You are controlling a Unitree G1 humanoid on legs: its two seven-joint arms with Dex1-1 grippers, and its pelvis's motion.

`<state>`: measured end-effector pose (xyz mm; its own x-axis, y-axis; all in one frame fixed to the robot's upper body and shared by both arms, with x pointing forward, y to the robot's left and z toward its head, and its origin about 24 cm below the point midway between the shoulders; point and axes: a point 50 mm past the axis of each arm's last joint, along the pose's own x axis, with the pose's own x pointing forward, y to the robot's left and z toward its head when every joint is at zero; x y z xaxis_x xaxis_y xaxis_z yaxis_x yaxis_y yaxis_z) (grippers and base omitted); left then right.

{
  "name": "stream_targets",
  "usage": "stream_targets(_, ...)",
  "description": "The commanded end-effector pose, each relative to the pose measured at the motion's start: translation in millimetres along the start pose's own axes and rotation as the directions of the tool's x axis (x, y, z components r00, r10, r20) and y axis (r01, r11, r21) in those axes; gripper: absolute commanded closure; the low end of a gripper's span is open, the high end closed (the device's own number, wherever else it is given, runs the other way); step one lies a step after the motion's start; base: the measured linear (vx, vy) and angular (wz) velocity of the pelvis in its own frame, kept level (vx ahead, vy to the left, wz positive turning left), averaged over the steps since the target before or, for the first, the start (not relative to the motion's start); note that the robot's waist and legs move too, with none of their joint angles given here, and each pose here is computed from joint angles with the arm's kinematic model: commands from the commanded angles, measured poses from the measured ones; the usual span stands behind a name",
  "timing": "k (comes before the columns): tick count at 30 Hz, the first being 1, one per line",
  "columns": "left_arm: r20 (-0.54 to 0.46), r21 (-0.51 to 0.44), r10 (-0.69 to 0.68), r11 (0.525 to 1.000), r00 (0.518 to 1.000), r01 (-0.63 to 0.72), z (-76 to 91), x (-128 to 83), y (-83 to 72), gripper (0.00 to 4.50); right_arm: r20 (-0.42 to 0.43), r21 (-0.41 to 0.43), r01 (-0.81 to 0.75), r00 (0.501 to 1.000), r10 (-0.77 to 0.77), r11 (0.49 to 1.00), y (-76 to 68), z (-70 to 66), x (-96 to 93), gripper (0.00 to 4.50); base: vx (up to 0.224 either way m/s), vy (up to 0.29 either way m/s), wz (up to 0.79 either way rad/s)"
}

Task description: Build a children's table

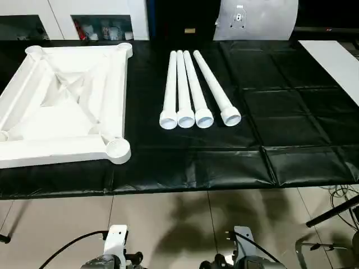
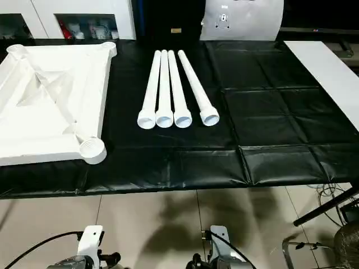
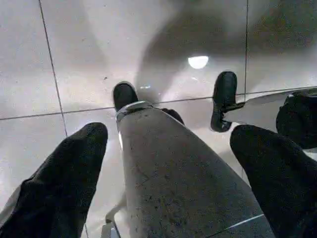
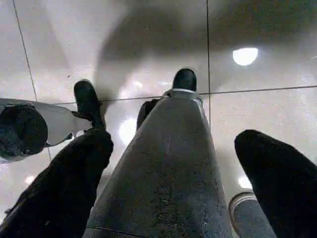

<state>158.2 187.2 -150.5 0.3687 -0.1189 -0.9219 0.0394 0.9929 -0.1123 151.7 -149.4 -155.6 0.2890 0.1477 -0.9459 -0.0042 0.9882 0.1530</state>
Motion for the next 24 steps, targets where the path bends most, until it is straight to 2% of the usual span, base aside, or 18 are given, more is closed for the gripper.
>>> stream_targets(1, -0.034, -0.009, -0.002, 1.0, 0.999, 0.002, -9.6, 0.2, -1.2, 0.05, -0.081, 0.009, 0.007, 0.997, -0.006, 1.0, -1.3, -21.5, 0.7, 0.0, 0.0, 0.0, 0.0)
stream_targets(7, -0.034, -0.009, -0.002, 1.0, 0.999, 0.002, -9.6, 0.2, -1.2, 0.05, -0.081, 0.009, 0.007, 0.997, -0.006, 1.0, -1.3, -21.5, 0.7, 0.0, 0.0, 0.0, 0.0)
stream_targets(8, -0.053, 0.005, 0.103, 0.995, 0.993, -0.103, 3.0, 0.7, 1.4, 0.05, 0.005, 0.024, 0.151, 0.989, -0.151, 0.988, -12.9, -6.2, -0.6, 0.0, 0.0, 0.0, 0.0)
stream_targets(12, -0.065, 0.052, 0.126, 0.991, 0.99, -0.123, 2.9, 1.7, -1.8, 0.05, 0.031, 0.039, 0.158, 0.987, -0.159, 0.987, -15.4, -1.1, -1.3, 0.0, 0.0, 0.0, 0.0)
stream_targets(15, -0.05, 0.037, 0.12, 0.992, 0.992, -0.118, 4.9, 2.6, -5.5, 0.05, 0.046, 0.022, 0.139, 0.989, -0.14, 0.99, -14.4, 2.9, -1.4, 0.0, 0.0, 0.0, 0.0)
stream_targets(19, 0.046, -0.02, 0.158, 0.987, 0.986, -0.157, 8.6, -2.5, 14.4, 0.05, 0.115, -0.077, 0.091, 0.99, -0.082, 0.993, -6.1, 10.8, -0.6, 0.0, 0.0, 0.0, 0.0)
stream_targets(20, 0.079, -0.03, 0.158, 0.987, 0.984, -0.156, 13.3, -3.5, 16.4, 0.05, 0.153, -0.098, 0.083, 0.986, -0.068, 0.992, -3.9, 14.0, -0.8, 0.0, 0.0, 0.0, 0.0)
stream_targets(22, 0.106, -0.044, 0.147, 0.989, 0.983, -0.143, 16.9, -4.0, 16.5, 0.05, 0.178, -0.109, 0.088, 0.982, -0.067, 0.99, -4.0, 15.6, -1.2, 0.0, 0.0, 0.0, 0.0)
stream_targets(24, 0.178, -0.04, 0.103, 0.994, 0.979, -0.097, 25.4, -5.8, 15.5, 0.05, 0.25, -0.114, 0.047, 0.968, -0.017, 0.992, -1.4, 24.5, -3.0, 0.0, 0.0, 0.0, 0.0)
